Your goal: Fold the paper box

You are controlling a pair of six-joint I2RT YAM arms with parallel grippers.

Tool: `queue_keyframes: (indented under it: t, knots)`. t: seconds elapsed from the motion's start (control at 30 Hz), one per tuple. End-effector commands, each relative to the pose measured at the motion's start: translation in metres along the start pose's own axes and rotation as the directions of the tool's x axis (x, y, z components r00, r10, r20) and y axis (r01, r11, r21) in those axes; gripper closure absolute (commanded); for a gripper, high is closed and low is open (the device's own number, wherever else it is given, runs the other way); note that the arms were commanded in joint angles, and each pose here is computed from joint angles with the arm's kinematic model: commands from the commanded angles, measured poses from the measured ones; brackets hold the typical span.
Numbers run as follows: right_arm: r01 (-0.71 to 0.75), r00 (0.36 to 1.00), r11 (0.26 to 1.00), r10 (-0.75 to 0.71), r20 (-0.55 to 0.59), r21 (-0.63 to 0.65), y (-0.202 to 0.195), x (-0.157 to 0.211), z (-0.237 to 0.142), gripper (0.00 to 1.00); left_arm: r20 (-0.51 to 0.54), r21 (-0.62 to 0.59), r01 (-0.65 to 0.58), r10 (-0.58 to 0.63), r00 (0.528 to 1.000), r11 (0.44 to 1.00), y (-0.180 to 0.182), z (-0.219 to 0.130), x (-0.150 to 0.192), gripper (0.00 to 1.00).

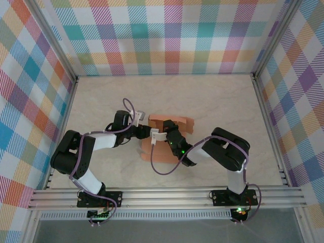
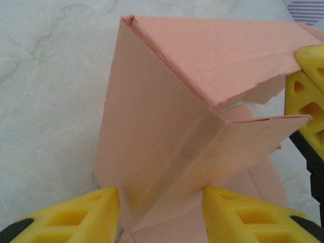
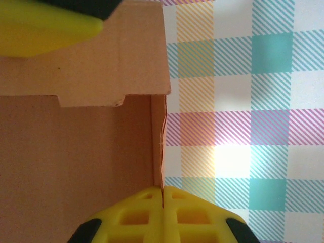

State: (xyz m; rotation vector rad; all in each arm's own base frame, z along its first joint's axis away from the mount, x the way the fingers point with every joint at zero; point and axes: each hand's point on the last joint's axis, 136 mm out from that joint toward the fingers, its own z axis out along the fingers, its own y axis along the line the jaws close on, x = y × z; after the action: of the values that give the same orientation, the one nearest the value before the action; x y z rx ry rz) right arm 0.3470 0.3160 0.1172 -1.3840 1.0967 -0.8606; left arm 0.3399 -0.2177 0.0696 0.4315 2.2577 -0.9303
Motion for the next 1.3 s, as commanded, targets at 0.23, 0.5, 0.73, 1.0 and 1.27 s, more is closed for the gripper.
queue_keyframes:
  t: [0.23, 0.5, 0.73, 1.0, 1.27]
  knots:
    - [0.040, 0.999, 0.998, -0.041, 0.019, 0.057, 0.008, -0.005, -0.004, 1.00, 0.014, -0.043, -0.022, 0.022, 1.000, 0.999, 0.002, 0.005, -0.005, 0.58]
    - [0.055, 0.998, 0.998, -0.055, 0.003, 0.039, 0.024, -0.003, -0.006, 1.00, 0.036, -0.110, -0.034, 0.038, 0.999, 0.993, 0.006, 0.005, -0.005, 0.61]
    - [0.017, 1.000, 0.999, -0.016, -0.009, 0.034, 0.020, -0.003, -0.007, 1.00, 0.026, -0.202, -0.053, 0.059, 0.998, 0.978, 0.016, 0.008, 0.001, 0.62]
    - [-0.062, 0.998, 0.998, 0.061, -0.013, -0.030, 0.005, -0.007, -0.008, 1.00, 0.041, -0.251, -0.029, 0.041, 0.998, 0.968, 0.025, 0.009, -0.002, 0.62]
    - [-0.042, 0.999, 0.998, 0.042, -0.012, -0.036, 0.012, -0.009, -0.006, 1.00, 0.055, -0.249, -0.011, 0.026, 0.998, 0.968, 0.025, 0.011, -0.006, 0.63]
